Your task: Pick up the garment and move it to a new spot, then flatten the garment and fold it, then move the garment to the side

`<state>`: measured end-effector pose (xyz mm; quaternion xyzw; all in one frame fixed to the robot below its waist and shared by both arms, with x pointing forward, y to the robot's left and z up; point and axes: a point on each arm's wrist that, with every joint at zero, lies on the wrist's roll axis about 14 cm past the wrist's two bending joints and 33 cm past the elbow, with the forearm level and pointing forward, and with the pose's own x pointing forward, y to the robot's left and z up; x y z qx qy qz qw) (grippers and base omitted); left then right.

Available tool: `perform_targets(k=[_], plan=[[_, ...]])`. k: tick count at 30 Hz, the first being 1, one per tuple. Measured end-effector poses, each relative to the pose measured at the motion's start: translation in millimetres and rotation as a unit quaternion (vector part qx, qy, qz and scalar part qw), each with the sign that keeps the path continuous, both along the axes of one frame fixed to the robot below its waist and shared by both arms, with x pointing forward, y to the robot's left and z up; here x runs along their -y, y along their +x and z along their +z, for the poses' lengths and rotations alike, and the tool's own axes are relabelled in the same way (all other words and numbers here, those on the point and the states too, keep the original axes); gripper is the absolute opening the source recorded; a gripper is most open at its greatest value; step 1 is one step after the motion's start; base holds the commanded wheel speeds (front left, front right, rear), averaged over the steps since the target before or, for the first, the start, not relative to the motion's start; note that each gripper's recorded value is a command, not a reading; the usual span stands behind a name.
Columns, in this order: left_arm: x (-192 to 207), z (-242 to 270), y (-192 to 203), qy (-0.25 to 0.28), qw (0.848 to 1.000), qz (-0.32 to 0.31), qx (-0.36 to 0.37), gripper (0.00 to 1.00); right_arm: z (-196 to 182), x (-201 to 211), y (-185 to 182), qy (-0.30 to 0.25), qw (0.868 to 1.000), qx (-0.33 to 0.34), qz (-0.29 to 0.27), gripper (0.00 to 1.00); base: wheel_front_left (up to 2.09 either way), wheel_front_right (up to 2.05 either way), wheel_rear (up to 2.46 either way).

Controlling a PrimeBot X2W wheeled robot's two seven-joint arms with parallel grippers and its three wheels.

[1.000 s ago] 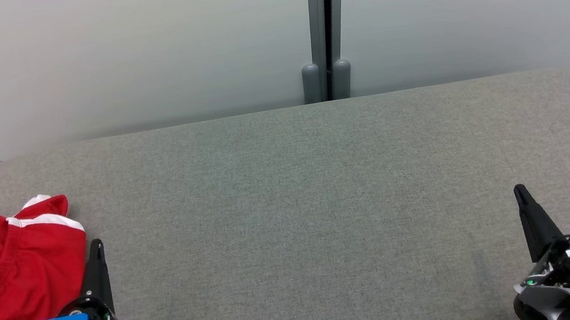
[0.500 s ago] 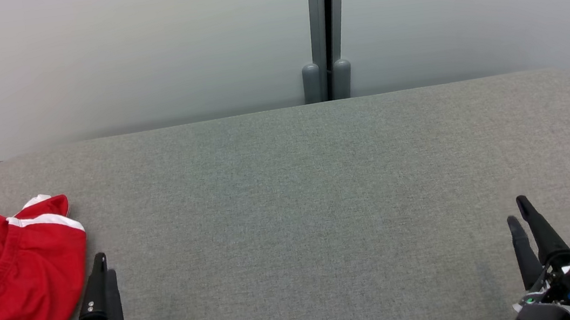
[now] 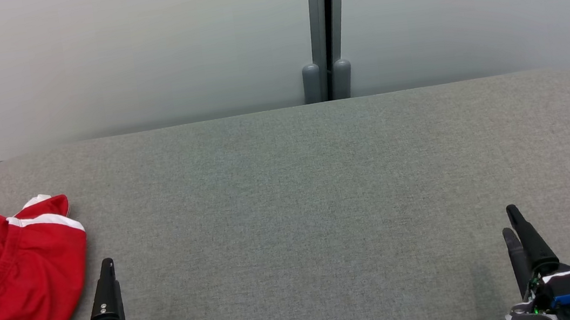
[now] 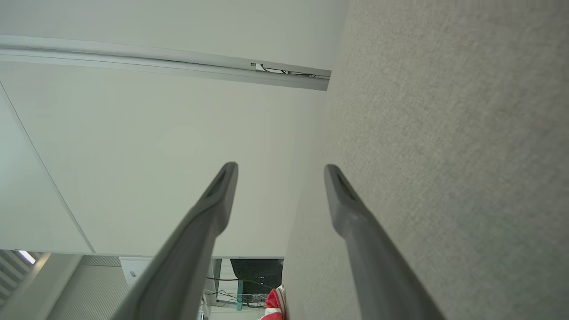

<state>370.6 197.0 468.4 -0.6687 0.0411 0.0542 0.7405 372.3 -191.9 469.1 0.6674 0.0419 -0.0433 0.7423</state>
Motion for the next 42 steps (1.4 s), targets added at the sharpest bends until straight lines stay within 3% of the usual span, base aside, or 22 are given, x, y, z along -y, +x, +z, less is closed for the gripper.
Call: perform_targets(k=[9, 19, 42], plan=[[7, 0, 1, 0.09, 0.996, -0.016, -0.007, 1.0, -1, 1, 0, -0.09, 0.996, -0.003, 0.004, 1.0, 0.0, 0.0, 0.0], [12, -1, 0, 0.189, 0.981, -0.03, -0.012, 1.0, 5, 0, 2, -0.189, 0.982, 0.005, 0.013, 1.0, 0.0, 0.0, 0.0], [22, 3, -2, 0.384, 0.921, -0.061, 0.005, 1.0, 7, -4, 1, -0.353, 0.935, 0.016, 0.029, 1.0, 0.0, 0.0, 0.0]])
